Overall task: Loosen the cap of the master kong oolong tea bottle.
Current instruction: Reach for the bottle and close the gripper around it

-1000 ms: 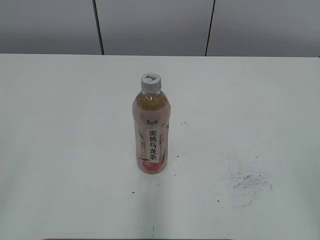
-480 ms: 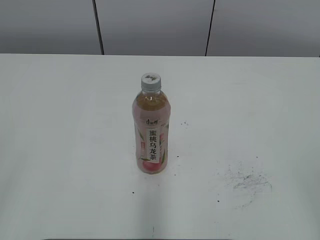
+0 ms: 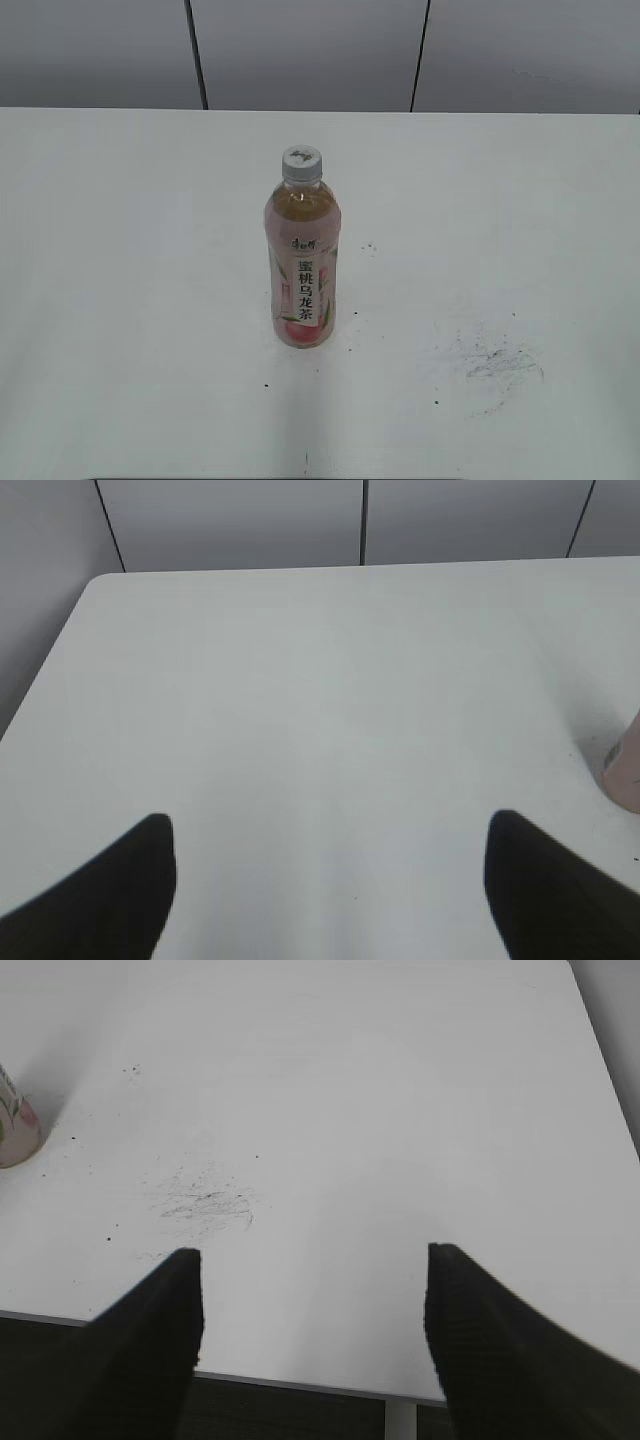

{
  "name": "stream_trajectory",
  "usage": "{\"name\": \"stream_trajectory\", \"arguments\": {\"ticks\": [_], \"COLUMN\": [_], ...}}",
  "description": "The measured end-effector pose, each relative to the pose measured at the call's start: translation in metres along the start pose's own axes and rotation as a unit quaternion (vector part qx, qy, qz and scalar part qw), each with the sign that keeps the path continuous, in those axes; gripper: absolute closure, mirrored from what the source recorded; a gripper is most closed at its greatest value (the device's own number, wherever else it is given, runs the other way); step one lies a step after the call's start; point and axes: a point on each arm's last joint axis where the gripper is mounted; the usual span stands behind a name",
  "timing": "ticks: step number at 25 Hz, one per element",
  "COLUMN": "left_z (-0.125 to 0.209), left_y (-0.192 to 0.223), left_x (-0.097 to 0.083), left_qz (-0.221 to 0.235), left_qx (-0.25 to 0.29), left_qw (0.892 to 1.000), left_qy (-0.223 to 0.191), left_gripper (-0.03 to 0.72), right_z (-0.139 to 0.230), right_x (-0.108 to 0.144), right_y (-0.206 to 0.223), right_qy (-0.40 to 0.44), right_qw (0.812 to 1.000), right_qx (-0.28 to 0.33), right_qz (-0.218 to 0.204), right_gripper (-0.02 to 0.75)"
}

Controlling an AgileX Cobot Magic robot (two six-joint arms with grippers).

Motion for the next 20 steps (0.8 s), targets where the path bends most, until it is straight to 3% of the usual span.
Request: {"name": "stream_trajectory", "arguments": {"ticks": [5,8,10,13,20], "left_z": [-0.003,-0.019,-0.032,-0.051,-0.077], "left_y": [-0.002,-0.006,-0.007,0.003,0.082], "left_x": [0.001,0.003,0.003,0.004,0.005], "left_qz": [-0.003,-0.011,-0.011,-0.013,-0.001], "left_qx": [-0.014,-0.092,-0.161,-0.220,-0.209], "left_qw": [1.000,0.996,0.987,0.975,0.977], "left_qy": [0.001,-0.002,-0.011,-0.018,-0.047], "left_gripper": [0.125,0.125,0.125,0.125,0.156], "right_z": [0.000,0.000,0.000,0.000,0.000], "right_x": [0.000,0.000,0.000,0.000,0.000], "right_y": [0.000,0.000,0.000,0.000,0.000], "right_qy": [0.000,0.000,0.000,0.000,0.000], "right_qw": [1.000,1.000,1.000,1.000,1.000], "right_qx": [0.000,0.000,0.000,0.000,0.000], "right_qz": [0.000,0.000,0.000,0.000,0.000], "right_gripper": [0.216,0.216,0.216,0.216,0.216]}}
Point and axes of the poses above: a point on each arm's last joint axis where the gripper is mounted, y pointing out along that axis toward the gripper, x along the wrist's bending axis when the last joint is at zero, z = x × y, and after that the axes turned 10 degrees about y, right-handed
